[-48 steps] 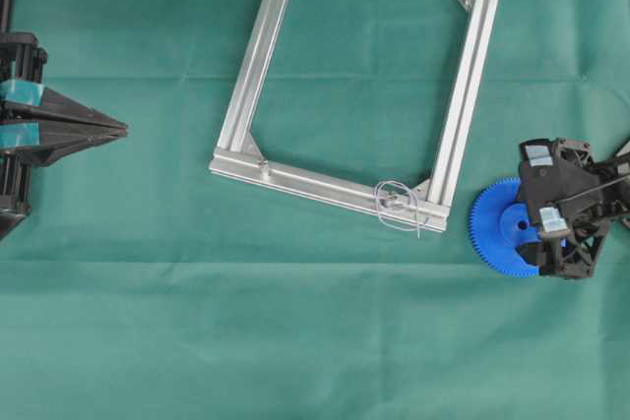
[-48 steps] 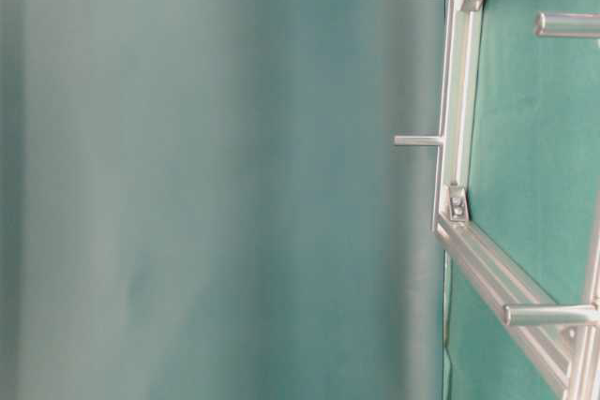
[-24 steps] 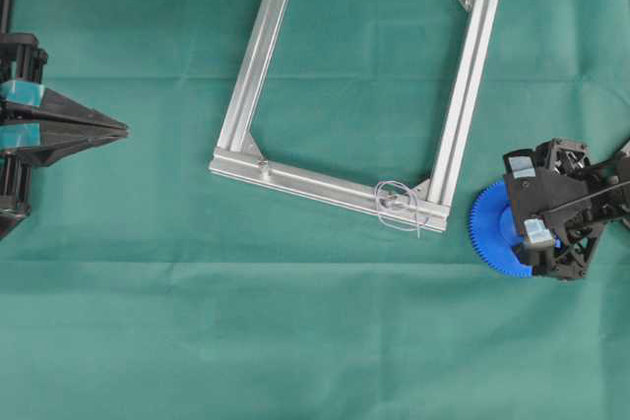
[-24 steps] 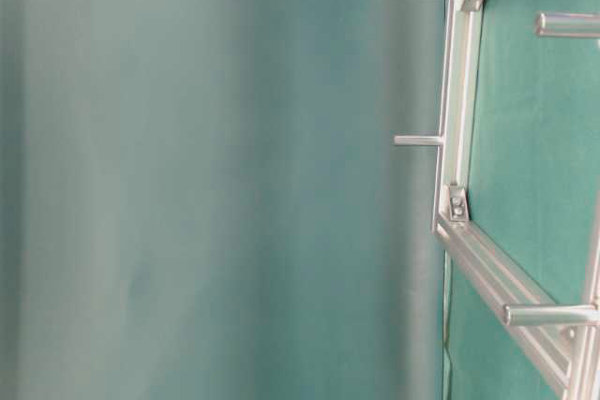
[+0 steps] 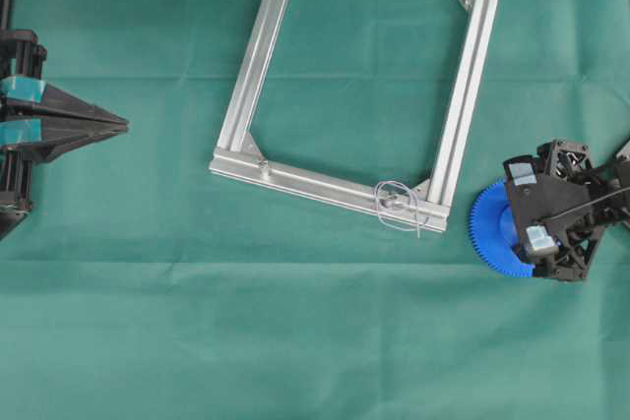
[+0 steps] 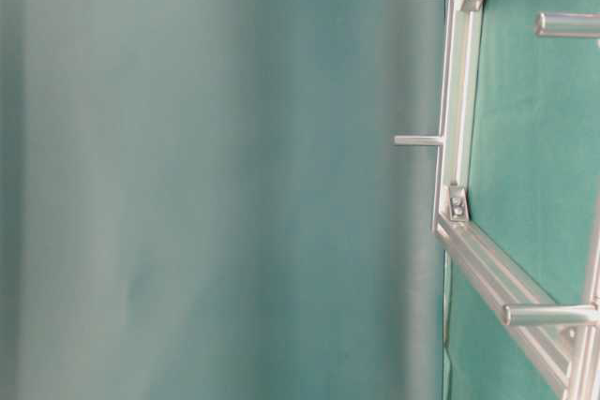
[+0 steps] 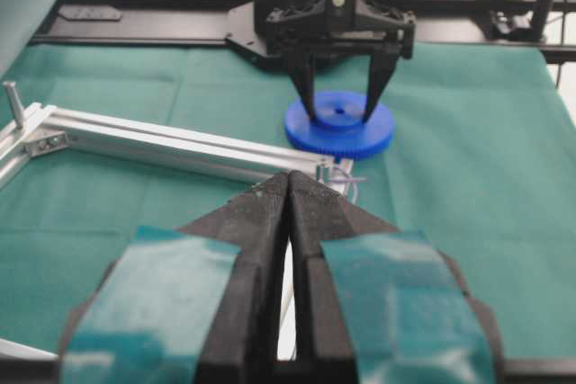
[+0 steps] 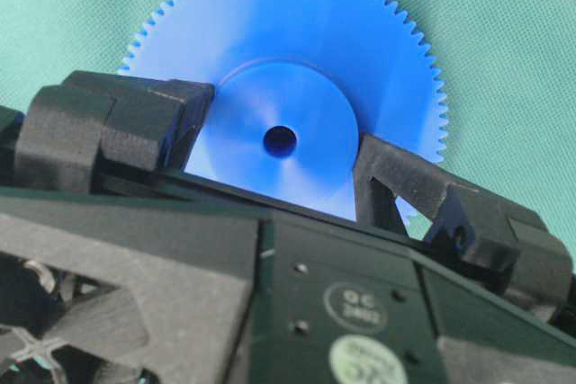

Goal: Find the location of the shaft and insert the gear.
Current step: 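Close the right gripper on the gear and tilt it upright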

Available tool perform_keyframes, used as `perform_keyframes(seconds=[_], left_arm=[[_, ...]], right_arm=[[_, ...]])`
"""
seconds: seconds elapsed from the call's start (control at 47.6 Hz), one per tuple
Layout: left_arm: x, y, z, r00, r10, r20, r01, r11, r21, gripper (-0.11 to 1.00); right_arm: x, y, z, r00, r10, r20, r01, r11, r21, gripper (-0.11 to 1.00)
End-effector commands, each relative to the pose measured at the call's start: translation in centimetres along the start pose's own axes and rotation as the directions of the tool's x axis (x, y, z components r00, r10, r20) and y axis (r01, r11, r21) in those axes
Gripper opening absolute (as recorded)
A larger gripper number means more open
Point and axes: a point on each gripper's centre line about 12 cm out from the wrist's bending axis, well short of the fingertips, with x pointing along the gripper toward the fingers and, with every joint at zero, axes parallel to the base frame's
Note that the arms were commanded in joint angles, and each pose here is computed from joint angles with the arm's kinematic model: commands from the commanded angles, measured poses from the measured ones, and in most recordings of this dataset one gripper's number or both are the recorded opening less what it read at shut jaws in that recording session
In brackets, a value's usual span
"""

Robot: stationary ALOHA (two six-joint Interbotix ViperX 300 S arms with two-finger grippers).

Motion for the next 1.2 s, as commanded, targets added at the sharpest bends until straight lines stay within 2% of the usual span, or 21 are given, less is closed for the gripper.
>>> perform_keyframes(seconds=[0.0, 0.189, 0.441, 0.903, 1.176], left_arm=[[0.2, 0.1, 0.8, 1.0, 0.003, 0.018, -0.003, 1.0, -0.003, 0.01], [0.2, 0.1, 0.8, 1.0, 0.003, 0.017, -0.003, 1.0, -0.002, 0.01], [0.2, 0.1, 0.7, 1.0, 0.003, 0.009, -0.003, 1.0, -0.002, 0.01], [0.2, 0.1, 0.7, 1.0, 0.003, 0.011, -0.003, 1.0, -0.002, 0.01], [0.2, 0.1, 0.7, 1.0, 0.003, 0.011, -0.003, 1.0, -0.005, 0.01]], right_arm=[[0.2, -0.3, -0.4, 1.0, -0.008, -0.017, 0.008, 1.0, 0.007, 0.71], [-0.2, -0.2, -0.1, 1.0, 0.003, 0.004, -0.003, 1.0, 0.008, 0.71], [-2.5, 0.6, 1.2, 0.995, 0.047, 0.086, -0.048, 0.999, 0.001, 0.7], [-6.8, 1.1, 2.5, 0.994, 0.034, 0.1, -0.032, 0.999, -0.022, 0.7], [-9.0, 1.6, 3.6, 0.997, 0.012, 0.075, -0.011, 1.0, -0.024, 0.7]])
